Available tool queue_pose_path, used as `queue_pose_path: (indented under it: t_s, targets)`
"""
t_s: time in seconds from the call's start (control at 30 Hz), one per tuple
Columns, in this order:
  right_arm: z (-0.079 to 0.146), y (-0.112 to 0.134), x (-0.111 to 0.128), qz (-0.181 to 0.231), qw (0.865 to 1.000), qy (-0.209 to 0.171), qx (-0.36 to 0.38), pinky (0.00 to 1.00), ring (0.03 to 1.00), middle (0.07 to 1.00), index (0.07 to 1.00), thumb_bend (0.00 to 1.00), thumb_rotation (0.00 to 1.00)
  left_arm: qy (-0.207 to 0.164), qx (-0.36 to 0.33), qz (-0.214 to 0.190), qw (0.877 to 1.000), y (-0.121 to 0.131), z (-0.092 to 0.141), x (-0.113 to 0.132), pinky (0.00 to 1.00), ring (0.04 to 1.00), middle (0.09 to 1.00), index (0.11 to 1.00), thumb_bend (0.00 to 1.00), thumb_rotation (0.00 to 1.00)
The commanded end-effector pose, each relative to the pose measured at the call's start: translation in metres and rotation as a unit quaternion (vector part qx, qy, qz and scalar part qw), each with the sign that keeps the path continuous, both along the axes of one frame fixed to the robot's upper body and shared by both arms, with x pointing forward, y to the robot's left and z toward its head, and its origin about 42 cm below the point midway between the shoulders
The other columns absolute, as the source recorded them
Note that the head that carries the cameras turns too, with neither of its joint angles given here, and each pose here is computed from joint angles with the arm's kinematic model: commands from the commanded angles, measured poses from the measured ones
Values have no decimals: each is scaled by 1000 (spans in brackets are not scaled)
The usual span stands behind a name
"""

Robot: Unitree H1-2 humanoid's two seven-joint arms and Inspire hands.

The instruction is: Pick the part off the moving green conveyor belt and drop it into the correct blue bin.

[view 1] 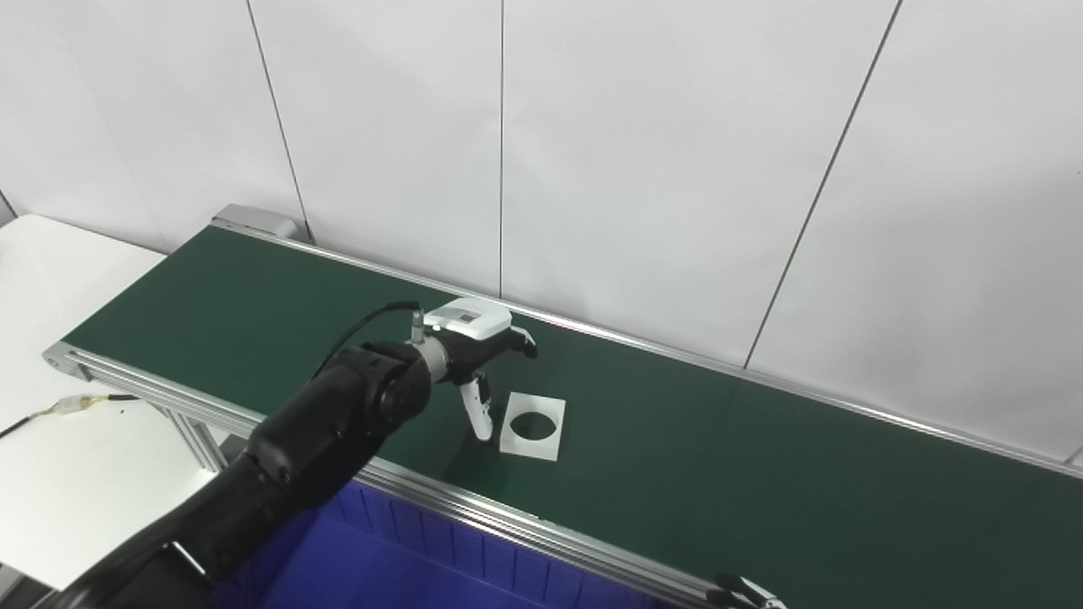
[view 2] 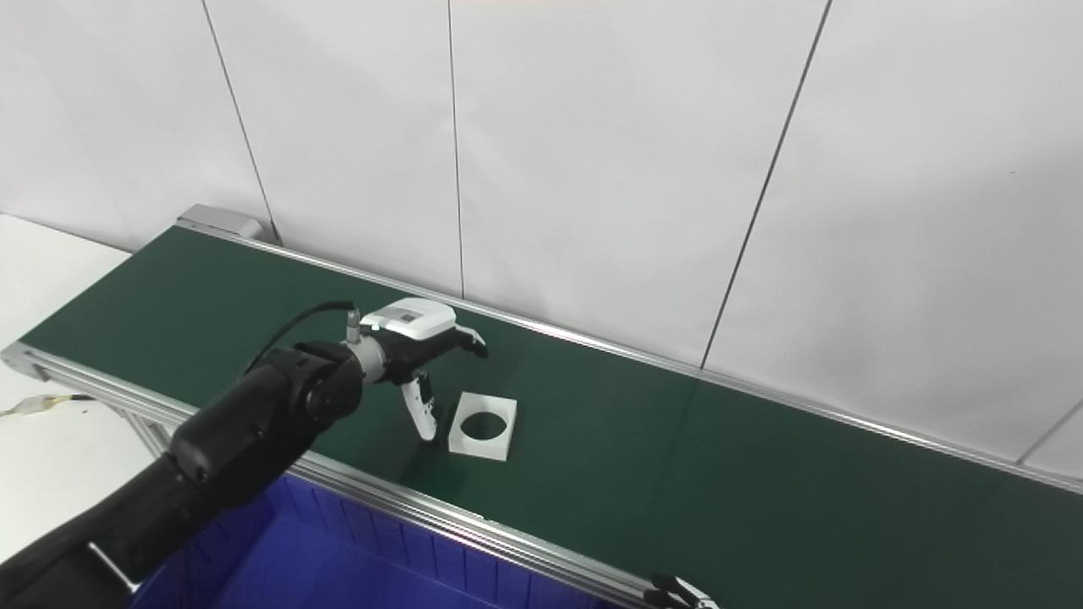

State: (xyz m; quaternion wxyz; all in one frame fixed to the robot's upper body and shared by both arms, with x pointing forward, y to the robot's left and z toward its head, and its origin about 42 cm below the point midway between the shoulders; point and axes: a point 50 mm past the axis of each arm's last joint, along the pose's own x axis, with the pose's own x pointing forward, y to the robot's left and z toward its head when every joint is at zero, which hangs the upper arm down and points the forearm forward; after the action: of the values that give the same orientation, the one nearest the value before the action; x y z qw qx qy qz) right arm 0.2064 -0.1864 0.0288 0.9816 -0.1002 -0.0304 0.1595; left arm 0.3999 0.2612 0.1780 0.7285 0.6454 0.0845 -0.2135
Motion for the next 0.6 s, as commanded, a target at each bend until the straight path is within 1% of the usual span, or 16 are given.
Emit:
queue_pose_path:
  t_s: [0.0, 0.13, 0.23, 0.3, 0.4, 0.57]
  targets:
    - [13, 5, 4, 5, 999, -43, 13, 636, 679, 727, 765, 689, 647, -23, 4, 4, 1000, -9, 13, 8, 840, 862, 874, 850, 935, 152]
    - [13, 6, 4, 3, 999, -43, 15, 634, 677, 724, 763, 692, 646, -13, 9, 7, 1000, -17, 2, 10, 819, 846, 866, 857, 943, 175]
    - [13, 7, 4, 5, 999, -43, 16, 635, 678, 727, 764, 689, 645, -14, 6, 7, 1000, -25, -11, 13, 820, 846, 869, 864, 953, 193]
    - [13, 8, 4, 6, 999, -43, 16, 634, 678, 728, 763, 688, 644, -14, 6, 8, 1000, -34, -16, 13, 820, 853, 875, 868, 948, 205]
    - [13, 9, 4, 8, 999, -44, 14, 631, 677, 728, 763, 682, 648, -9, 3, 12, 1000, -45, -18, 16, 806, 851, 870, 871, 947, 208]
    - [13, 13, 4, 7, 999, -43, 19, 636, 679, 727, 762, 681, 636, -3, -10, 13, 1000, -67, -19, 24, 850, 859, 869, 882, 963, 227]
